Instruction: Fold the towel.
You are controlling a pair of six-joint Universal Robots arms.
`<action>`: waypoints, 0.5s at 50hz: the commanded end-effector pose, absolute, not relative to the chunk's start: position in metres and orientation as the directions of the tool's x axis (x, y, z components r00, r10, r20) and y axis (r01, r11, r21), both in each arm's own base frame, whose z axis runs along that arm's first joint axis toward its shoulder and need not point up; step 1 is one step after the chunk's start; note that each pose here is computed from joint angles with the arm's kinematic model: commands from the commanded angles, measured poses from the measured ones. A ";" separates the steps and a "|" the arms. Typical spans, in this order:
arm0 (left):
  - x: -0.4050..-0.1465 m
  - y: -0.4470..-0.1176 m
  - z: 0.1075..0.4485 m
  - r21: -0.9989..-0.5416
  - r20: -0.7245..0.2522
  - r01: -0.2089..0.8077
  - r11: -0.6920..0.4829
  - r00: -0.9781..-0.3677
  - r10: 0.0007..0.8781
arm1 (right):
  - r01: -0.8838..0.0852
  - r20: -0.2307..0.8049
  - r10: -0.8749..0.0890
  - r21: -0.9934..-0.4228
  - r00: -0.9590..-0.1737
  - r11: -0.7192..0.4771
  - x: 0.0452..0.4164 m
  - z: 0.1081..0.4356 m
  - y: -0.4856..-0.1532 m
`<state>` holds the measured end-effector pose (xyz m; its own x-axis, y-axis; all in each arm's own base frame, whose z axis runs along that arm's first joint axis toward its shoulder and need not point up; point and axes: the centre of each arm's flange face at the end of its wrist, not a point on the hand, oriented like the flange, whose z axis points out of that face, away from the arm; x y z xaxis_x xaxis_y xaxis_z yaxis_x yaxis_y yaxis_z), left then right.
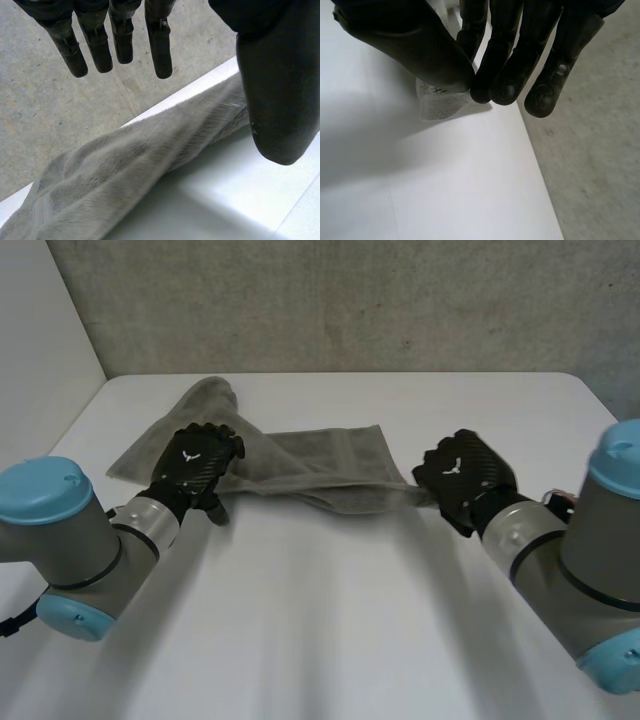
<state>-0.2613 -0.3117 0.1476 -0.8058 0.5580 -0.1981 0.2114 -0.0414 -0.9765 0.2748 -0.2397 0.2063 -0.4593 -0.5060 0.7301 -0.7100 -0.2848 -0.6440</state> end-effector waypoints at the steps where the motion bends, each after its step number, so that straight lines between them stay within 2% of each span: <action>1: -0.264 -0.323 0.133 -0.960 -0.272 0.262 -0.098 -0.790 0.549 | -0.720 0.745 -0.419 -0.645 -0.518 -0.256 0.249 0.209 -0.255; 8: -0.253 -0.338 0.123 -0.927 -0.366 0.352 -0.129 -0.780 0.507 | -0.744 0.741 -0.383 -0.645 -0.552 -0.174 0.220 0.198 -0.274; 17: -0.250 -0.338 0.107 -0.925 -0.361 0.368 -0.093 -0.778 0.515 | -0.750 0.738 -0.370 -0.646 -0.564 -0.144 0.212 0.192 -0.279; 25: -0.251 -0.345 0.095 -0.925 -0.357 0.371 -0.081 -0.779 0.515 | -0.749 0.739 -0.313 -0.653 -0.597 -0.111 0.195 0.193 -0.294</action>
<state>-0.2500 -0.3409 0.1022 -0.7780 0.5138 -0.3615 0.3711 -0.0884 -0.9244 0.2039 -0.2868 0.1930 -0.5813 -0.3389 0.7397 -0.7496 -0.1305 -0.6489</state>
